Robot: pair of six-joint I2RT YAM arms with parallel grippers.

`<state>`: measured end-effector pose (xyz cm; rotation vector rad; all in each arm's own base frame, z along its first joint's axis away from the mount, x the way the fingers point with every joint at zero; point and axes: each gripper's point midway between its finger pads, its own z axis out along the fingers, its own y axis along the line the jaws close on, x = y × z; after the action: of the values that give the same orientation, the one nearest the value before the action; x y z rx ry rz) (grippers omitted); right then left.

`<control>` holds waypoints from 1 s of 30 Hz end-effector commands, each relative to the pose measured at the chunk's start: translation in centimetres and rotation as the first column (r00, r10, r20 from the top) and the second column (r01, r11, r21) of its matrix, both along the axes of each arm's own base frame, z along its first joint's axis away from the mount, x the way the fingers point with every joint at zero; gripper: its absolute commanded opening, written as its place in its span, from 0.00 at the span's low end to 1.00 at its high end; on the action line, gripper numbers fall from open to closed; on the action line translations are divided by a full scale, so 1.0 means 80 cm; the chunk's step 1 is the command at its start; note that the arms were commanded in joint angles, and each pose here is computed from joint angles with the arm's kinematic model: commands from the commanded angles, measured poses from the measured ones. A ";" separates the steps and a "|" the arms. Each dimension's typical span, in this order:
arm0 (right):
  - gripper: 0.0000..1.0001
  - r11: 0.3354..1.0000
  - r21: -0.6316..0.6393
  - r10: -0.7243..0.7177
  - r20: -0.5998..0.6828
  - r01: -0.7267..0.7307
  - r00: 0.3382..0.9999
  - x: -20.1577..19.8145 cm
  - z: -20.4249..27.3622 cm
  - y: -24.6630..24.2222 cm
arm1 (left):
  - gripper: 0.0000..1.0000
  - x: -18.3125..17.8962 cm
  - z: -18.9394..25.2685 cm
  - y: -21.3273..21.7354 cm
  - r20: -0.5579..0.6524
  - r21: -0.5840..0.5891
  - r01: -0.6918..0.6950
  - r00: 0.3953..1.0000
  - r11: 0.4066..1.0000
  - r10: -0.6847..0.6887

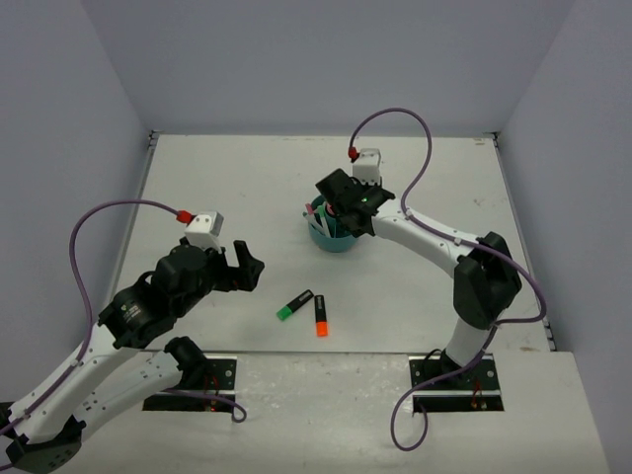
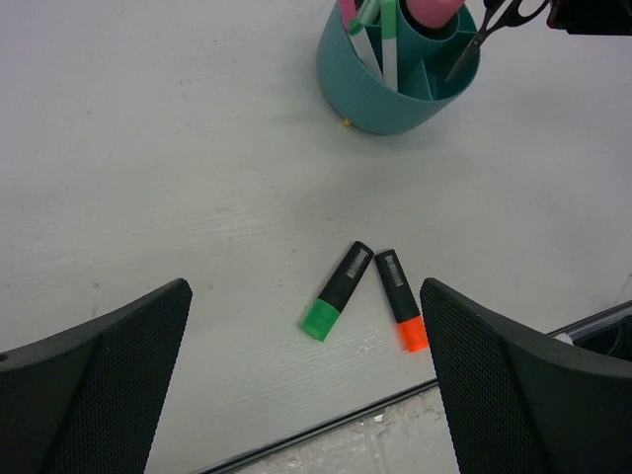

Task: Sort the stationery into containers
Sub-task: Place the scissors in the storage box, then pick up the pen from the center of the board.

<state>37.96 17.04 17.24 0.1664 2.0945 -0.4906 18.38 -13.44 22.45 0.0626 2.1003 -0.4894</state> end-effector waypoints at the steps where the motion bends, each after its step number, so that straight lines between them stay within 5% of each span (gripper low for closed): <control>1: 0.00 0.998 0.066 -0.001 0.052 -0.003 0.999 0.015 0.015 0.017 | 1.00 0.001 0.005 -0.003 0.026 0.010 0.031 0.999 0.999 -0.031; 8: 0.11 0.996 0.088 0.018 0.024 -0.020 1.000 0.004 -0.008 0.028 | 1.00 0.001 0.005 -0.003 0.026 0.010 0.032 0.999 0.999 -0.032; 9: 0.19 0.996 0.091 0.019 0.020 -0.021 1.000 0.003 -0.010 0.029 | 1.00 0.001 0.005 -0.003 0.026 0.010 0.033 0.999 0.999 -0.033; 11: 0.51 0.995 0.100 0.022 0.014 -0.023 1.000 0.002 -0.012 0.030 | 1.00 0.002 0.004 -0.003 0.025 0.011 0.030 0.999 0.999 -0.030; 20: 0.55 0.992 0.123 0.027 0.018 -0.029 0.999 -0.014 0.006 0.029 | 1.00 0.003 0.003 -0.002 0.022 0.013 0.026 0.999 1.000 -0.027; 30: 0.58 0.947 0.221 0.209 0.117 -0.231 0.971 -0.106 0.082 0.081 | 1.00 0.011 0.000 0.009 0.015 0.021 -0.024 1.000 0.999 0.024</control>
<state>32.42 22.45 19.46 0.0639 2.1105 -0.2327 18.73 -13.06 22.35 0.0406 2.1040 -0.4746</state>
